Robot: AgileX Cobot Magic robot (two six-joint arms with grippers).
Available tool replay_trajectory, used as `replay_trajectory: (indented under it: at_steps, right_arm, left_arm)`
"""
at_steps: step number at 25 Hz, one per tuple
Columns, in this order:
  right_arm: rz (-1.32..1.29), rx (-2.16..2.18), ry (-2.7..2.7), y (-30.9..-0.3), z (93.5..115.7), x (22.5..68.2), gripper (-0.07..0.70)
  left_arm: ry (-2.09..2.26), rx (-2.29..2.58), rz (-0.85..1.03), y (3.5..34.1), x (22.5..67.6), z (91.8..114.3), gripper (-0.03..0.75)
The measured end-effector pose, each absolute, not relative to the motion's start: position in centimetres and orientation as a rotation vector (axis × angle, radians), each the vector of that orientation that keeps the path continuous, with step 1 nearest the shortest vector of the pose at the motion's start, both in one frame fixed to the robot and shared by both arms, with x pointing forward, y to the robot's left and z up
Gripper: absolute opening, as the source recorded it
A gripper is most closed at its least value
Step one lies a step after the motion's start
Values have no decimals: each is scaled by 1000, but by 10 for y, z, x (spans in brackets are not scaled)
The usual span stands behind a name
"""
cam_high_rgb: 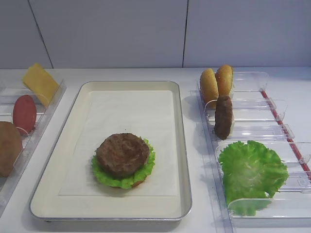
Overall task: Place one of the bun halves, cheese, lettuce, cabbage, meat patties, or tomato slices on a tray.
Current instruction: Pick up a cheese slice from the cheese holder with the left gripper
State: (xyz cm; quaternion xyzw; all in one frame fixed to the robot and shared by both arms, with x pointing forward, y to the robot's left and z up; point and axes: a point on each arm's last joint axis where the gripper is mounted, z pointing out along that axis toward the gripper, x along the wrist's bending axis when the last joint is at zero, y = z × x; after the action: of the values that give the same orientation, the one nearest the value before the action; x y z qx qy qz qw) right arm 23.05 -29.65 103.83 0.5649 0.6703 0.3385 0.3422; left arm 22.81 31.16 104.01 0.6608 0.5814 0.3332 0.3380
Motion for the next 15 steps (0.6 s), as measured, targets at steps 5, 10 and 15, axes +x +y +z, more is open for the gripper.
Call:
replay_trajectory:
  at_steps: [5,10,15]
  right_arm:
    - [880,1469,1743,-297,1038,230,523]
    - [880,1469,1743,-297,1038,230,523]
    - [880,1469,1743,-297,1038,230,523]
  left_arm:
    - [1515,1722,868,312,228,1040,384]
    - [1515,1722,868,312,228,1040,384]
    - [1515,1722,868,312,228,1040,384]
